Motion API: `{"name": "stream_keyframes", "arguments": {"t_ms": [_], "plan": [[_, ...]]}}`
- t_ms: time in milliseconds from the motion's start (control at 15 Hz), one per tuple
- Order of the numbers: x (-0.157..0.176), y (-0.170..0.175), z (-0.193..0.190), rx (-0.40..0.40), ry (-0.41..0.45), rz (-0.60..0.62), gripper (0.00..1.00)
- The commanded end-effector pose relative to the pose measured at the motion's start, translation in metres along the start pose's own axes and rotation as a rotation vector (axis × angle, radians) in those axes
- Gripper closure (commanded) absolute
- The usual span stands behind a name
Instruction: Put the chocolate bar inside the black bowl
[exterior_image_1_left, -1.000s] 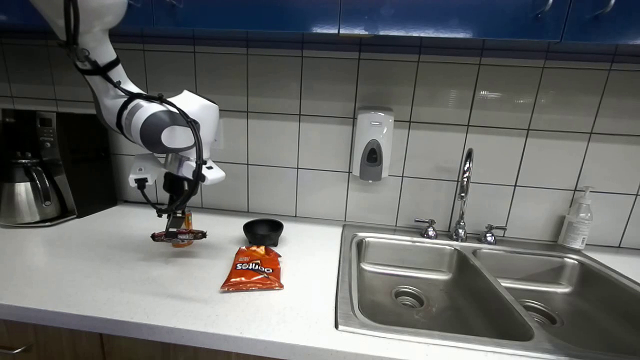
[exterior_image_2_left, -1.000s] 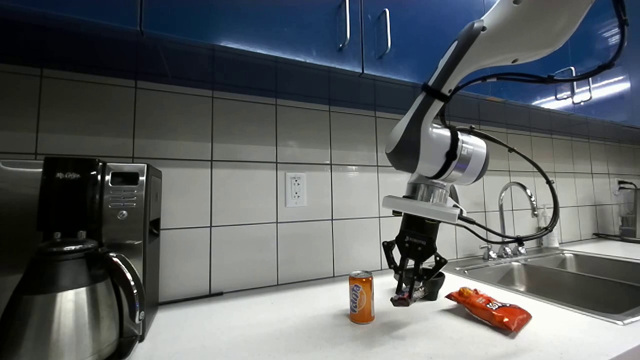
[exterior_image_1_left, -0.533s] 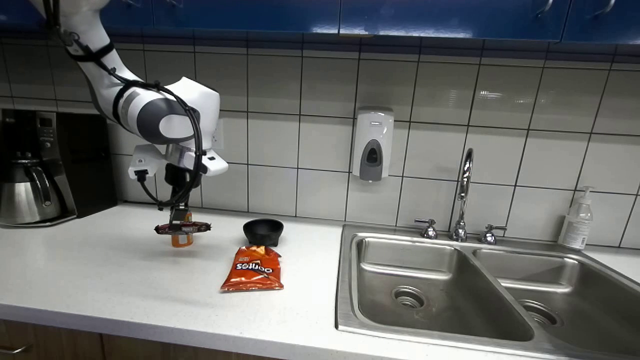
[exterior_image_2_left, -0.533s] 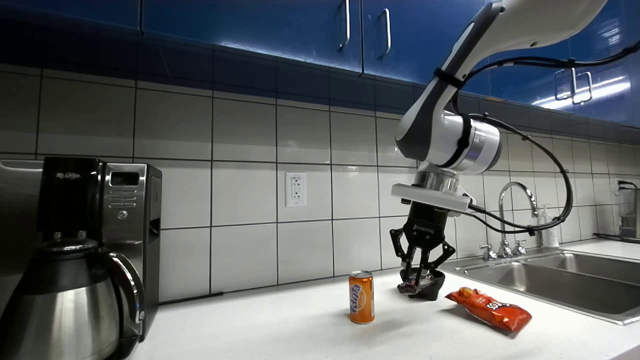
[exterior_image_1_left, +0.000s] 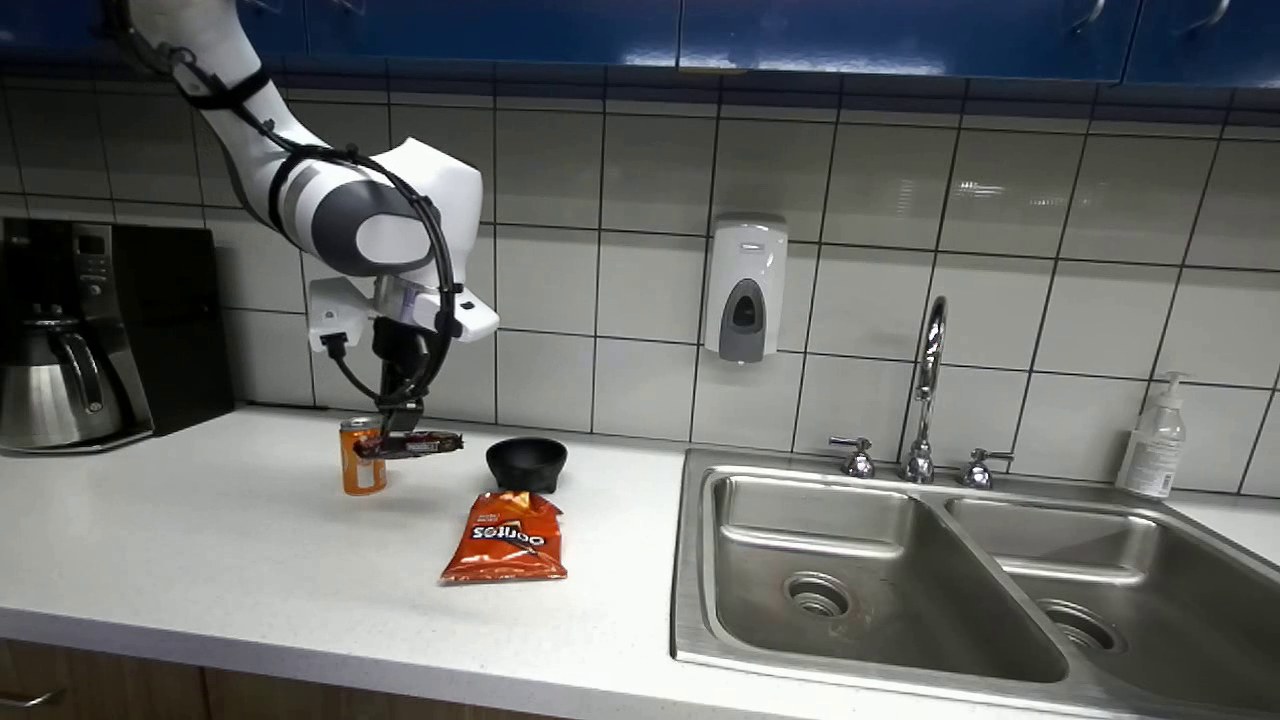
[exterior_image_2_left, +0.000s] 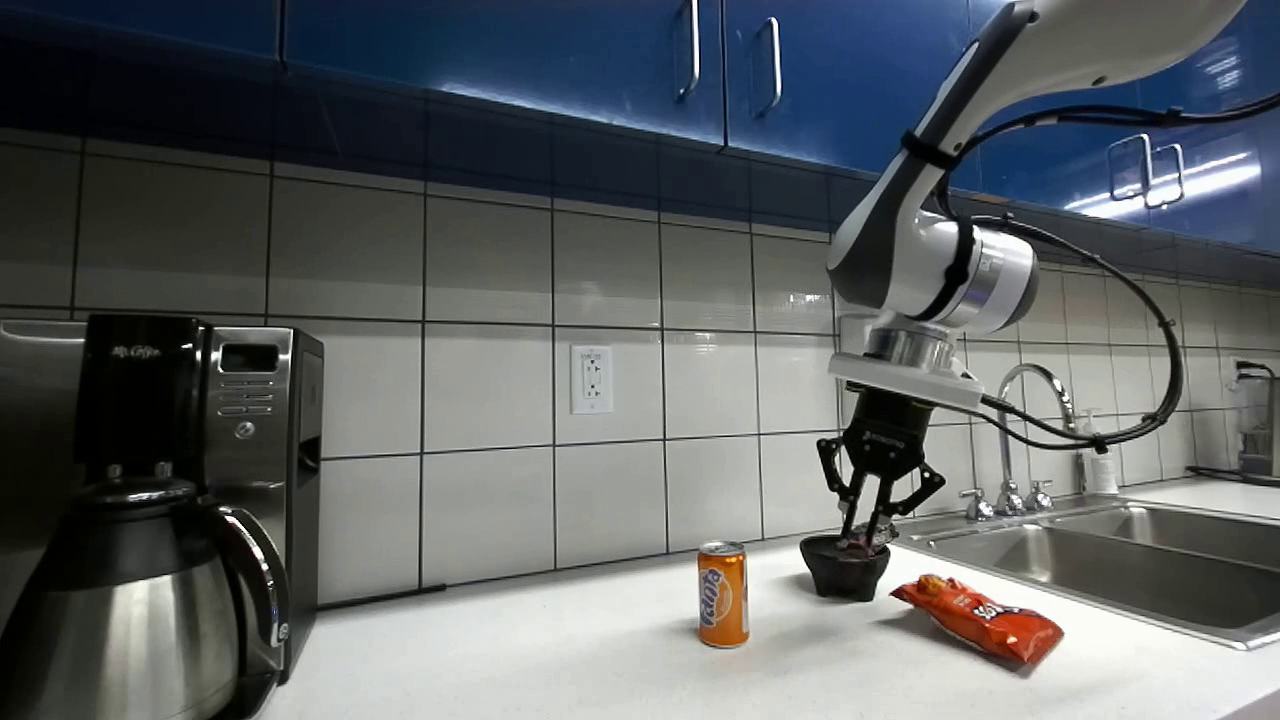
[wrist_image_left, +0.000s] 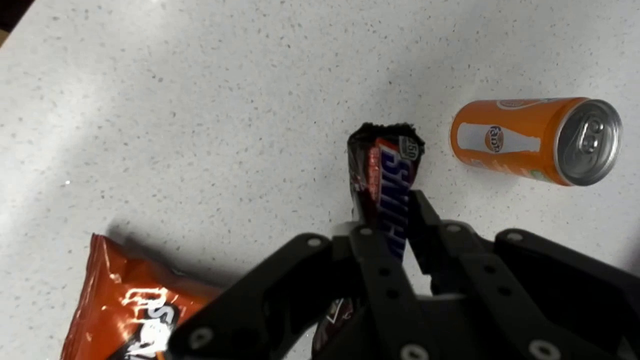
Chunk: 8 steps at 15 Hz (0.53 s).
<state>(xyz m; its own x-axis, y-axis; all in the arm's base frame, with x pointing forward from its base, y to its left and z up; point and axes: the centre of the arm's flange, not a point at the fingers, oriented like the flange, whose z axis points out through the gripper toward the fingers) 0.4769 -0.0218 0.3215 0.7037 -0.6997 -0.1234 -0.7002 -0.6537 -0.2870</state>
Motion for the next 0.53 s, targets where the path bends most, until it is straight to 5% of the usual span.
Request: {"name": "stream_keyframes", "arguments": {"t_ms": [0,467], "plan": [[0.021,0.012,-0.025,0.004,-0.020,-0.053,0.95],[0.056,0.019,-0.044,-0.011,-0.060,-0.143,0.95]]}}
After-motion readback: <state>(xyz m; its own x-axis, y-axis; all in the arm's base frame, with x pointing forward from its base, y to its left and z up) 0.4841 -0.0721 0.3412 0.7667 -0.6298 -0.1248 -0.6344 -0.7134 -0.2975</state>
